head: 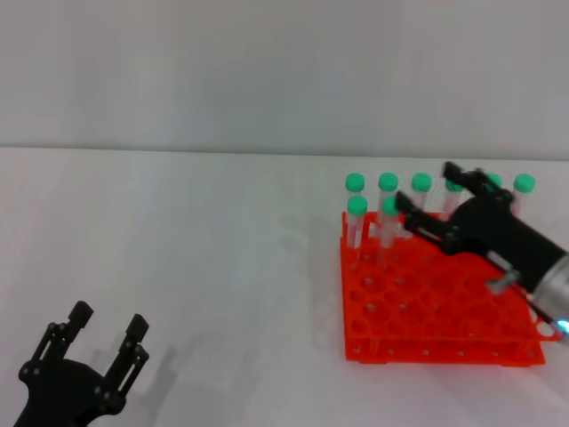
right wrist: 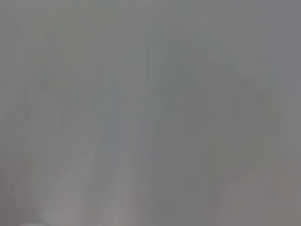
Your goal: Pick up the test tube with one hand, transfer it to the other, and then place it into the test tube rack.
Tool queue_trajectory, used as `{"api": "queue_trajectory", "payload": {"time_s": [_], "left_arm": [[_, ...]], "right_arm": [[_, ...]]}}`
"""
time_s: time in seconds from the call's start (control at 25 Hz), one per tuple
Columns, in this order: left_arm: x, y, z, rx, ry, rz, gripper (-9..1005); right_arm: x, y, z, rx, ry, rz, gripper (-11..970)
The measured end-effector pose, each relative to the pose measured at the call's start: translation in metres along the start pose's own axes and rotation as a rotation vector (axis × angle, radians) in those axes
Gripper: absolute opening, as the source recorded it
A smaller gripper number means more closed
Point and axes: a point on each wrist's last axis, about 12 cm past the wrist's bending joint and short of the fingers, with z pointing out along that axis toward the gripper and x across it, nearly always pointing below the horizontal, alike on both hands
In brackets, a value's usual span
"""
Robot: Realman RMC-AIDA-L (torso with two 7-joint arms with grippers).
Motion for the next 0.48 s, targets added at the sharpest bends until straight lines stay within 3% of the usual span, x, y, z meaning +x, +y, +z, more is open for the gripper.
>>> {"api": "queue_trajectory", "payload": {"time_s": [0.24, 0.48], "left_arm": [[-0.001, 0.005, 0.003, -0.032, -0.008, 0.002, 730], [-0.001, 0.014, 0.005, -0.122, -0.016, 0.0, 729]], "right_arm": [[0.004, -0.027, -0.042, 0.157, -0.094, 0.037, 879], [0.015, -0.07, -0.081, 0.433, -0.084, 0.079, 879]]}}
